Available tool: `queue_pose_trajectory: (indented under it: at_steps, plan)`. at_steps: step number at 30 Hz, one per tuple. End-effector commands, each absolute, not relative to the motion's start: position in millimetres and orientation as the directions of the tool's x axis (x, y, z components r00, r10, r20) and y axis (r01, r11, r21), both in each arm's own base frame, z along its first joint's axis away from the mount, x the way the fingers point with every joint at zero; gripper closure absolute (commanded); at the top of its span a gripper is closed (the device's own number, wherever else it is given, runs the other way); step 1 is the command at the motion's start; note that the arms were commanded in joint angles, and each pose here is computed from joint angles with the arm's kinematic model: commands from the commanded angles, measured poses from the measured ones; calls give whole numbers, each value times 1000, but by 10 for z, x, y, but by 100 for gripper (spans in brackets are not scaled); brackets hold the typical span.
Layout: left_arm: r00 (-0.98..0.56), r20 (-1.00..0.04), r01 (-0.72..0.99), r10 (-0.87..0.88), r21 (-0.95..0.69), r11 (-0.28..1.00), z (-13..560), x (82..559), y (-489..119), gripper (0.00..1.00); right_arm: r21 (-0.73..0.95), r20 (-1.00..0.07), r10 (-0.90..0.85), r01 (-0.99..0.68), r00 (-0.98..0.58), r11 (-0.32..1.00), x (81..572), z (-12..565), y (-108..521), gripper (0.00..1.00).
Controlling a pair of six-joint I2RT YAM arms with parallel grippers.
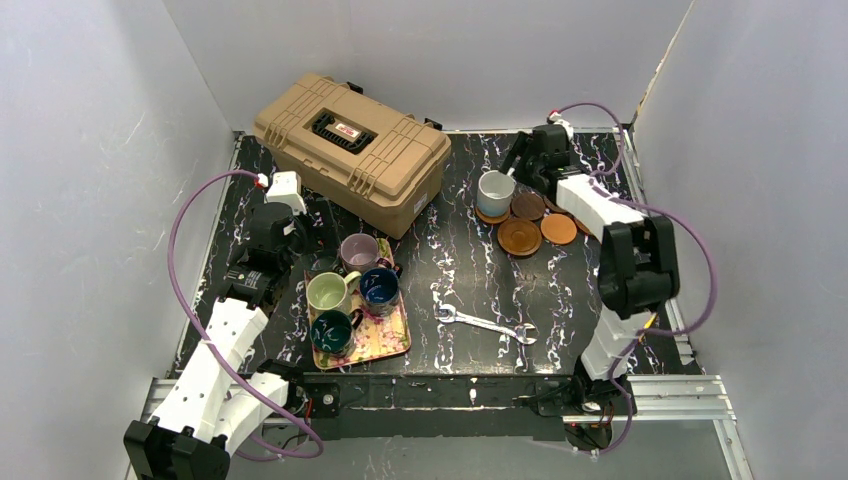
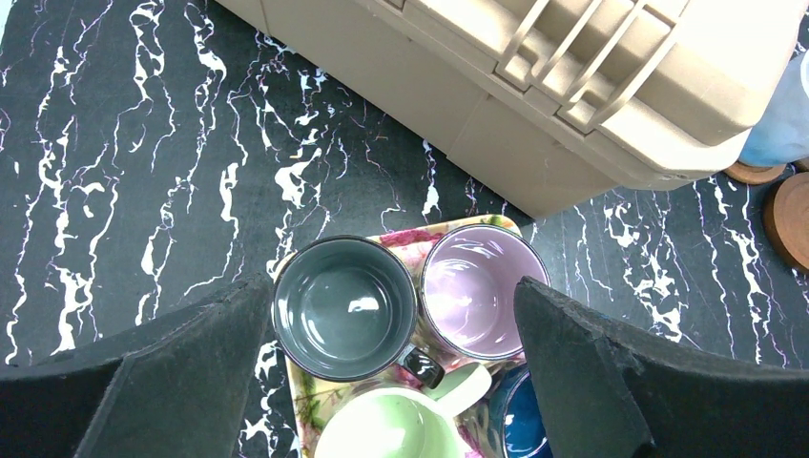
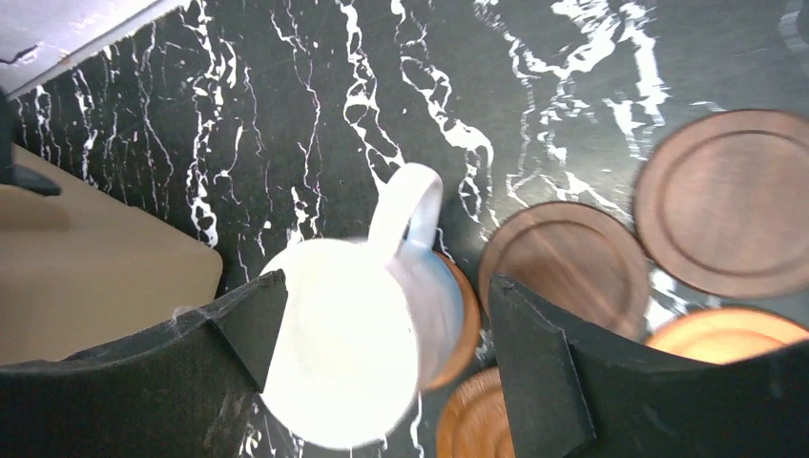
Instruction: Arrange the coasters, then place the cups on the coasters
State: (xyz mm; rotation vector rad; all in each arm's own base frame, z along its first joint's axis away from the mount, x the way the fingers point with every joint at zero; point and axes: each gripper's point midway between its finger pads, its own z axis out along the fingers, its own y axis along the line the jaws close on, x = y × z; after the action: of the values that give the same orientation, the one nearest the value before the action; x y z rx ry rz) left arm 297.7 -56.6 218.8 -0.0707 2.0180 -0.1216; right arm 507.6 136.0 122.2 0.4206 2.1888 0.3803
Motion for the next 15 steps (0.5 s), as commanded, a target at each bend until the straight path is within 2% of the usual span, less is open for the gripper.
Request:
queue_pose_trajectory:
  at_steps: [1,8,15]
  plan:
    - [-425,-899,24,-103,-125,992,2252,2962,-603,2,309,-820,343,151,-458,939,4872,1971,1031,14]
    - [-432,-895,32,-109,-136,990,2235,2970,-633,2,249,-823,228,30,-521,968,4275,2190,1170,16]
    - [-440,-891,30,-111,-138,990,2215,2983,-638,2,286,-789,145,-149,-596,946,3563,2072,2067,18]
